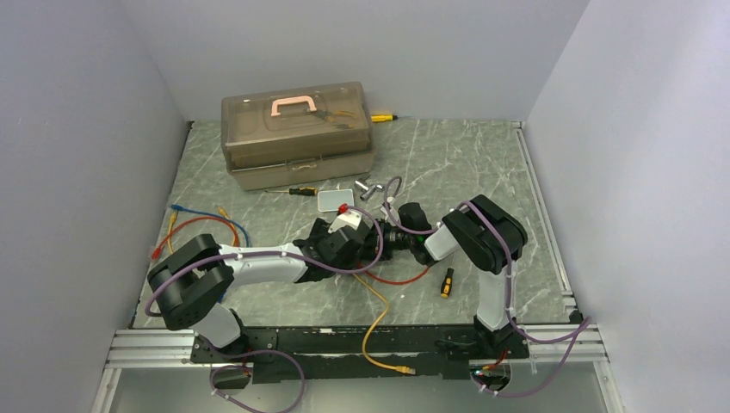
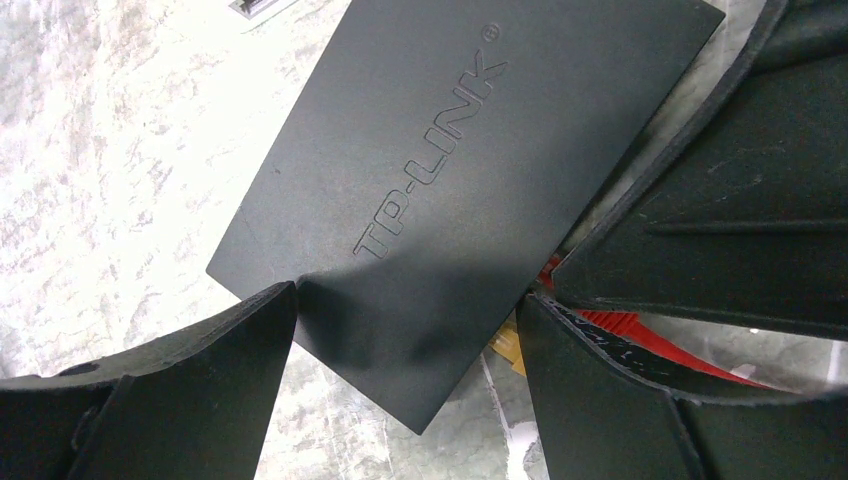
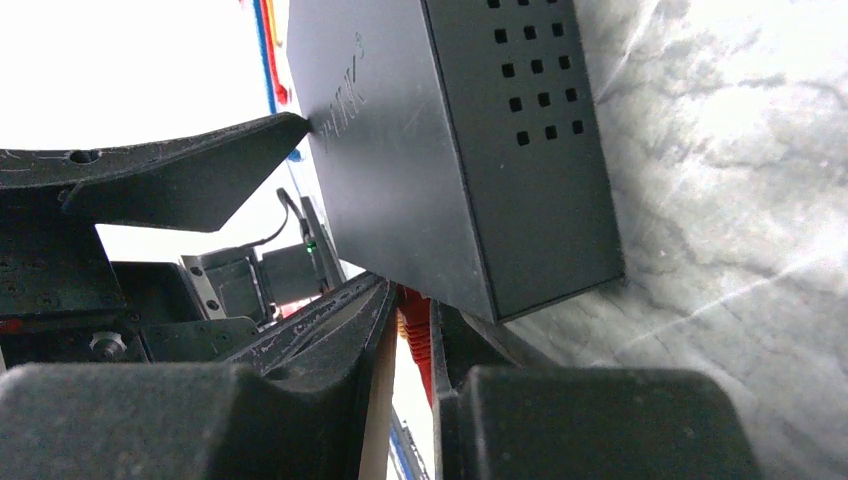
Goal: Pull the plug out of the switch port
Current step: Pull the connector from the switch port.
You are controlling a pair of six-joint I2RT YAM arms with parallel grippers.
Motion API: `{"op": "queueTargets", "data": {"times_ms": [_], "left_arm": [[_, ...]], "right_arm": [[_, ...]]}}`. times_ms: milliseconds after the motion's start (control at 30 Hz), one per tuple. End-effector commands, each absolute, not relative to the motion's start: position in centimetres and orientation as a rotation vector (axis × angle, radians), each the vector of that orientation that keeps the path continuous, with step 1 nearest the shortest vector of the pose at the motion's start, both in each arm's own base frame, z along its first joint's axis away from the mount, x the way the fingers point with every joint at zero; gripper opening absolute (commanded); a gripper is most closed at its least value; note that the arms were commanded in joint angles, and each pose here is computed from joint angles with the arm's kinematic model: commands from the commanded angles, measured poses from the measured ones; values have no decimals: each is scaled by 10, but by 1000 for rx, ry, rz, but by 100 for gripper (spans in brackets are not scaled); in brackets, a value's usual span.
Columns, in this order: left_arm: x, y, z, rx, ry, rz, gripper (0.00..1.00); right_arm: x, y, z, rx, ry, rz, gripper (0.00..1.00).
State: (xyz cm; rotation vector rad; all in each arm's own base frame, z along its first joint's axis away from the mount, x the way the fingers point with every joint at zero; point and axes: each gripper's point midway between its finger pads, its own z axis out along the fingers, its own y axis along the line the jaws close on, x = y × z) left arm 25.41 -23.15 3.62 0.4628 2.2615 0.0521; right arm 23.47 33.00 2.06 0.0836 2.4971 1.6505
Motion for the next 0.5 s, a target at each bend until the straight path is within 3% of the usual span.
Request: {"op": "queueTargets", "data": {"times_ms": [0,467], "left_arm": [[261,-221,30,395,2268,115,86],[261,-225,30,383,2266,74,88]], "right_arm": [[207,321,16,29,2592,1664,0],[207,317,20,28,2575,1663,0]]}}
